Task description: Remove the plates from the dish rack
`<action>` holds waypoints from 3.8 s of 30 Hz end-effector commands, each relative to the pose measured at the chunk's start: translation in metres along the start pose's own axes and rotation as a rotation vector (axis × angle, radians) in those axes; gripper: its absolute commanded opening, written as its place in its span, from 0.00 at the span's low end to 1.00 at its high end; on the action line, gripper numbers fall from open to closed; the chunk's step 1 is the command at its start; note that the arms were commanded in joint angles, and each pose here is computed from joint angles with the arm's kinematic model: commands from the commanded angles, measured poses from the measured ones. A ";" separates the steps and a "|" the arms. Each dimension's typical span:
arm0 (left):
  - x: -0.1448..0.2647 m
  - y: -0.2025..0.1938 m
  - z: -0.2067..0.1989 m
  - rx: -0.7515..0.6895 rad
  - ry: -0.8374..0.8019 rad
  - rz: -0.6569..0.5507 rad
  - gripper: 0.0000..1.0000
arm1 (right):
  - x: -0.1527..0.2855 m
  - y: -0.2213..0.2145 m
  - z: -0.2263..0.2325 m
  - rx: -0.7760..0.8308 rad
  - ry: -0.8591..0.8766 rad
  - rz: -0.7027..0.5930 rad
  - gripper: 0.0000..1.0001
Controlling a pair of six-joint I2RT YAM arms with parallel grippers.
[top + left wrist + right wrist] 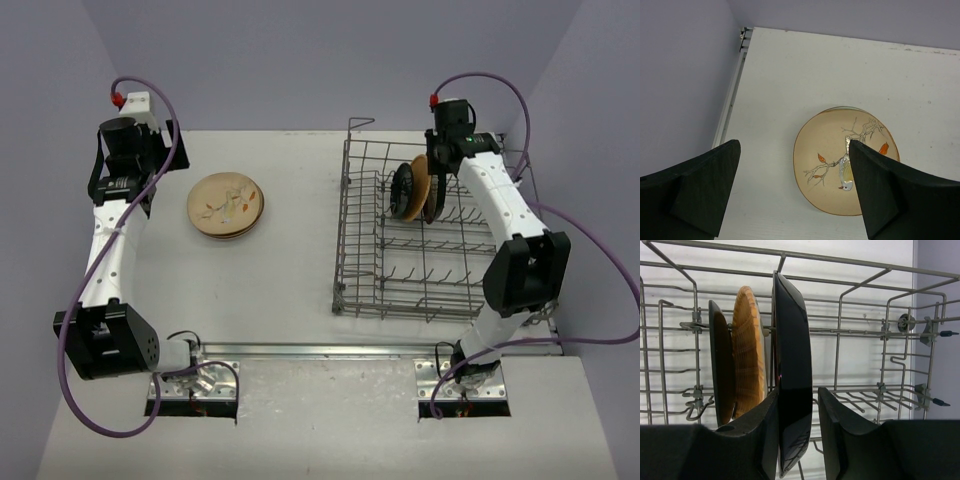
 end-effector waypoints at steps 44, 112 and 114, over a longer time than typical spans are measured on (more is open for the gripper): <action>0.009 0.019 0.006 0.021 0.044 -0.073 1.00 | 0.054 0.072 0.009 0.112 -0.209 -0.266 0.00; 0.136 -0.005 -0.203 0.156 -1.617 0.105 0.09 | 0.236 -0.006 0.138 0.020 1.650 0.018 0.00; 0.138 -0.004 -0.200 0.186 -1.619 0.117 0.00 | 0.234 -0.006 0.139 0.013 1.647 0.025 0.00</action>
Point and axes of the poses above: each gripper's point midway between its finger pads, its own x axis back along the fingers, its own z axis along the line the jaws close on, y = z × x, the point moved 7 cm from there along x, back along the fingers, and after that the axes turned 7 degrees about -x, right-handed, at the moved point
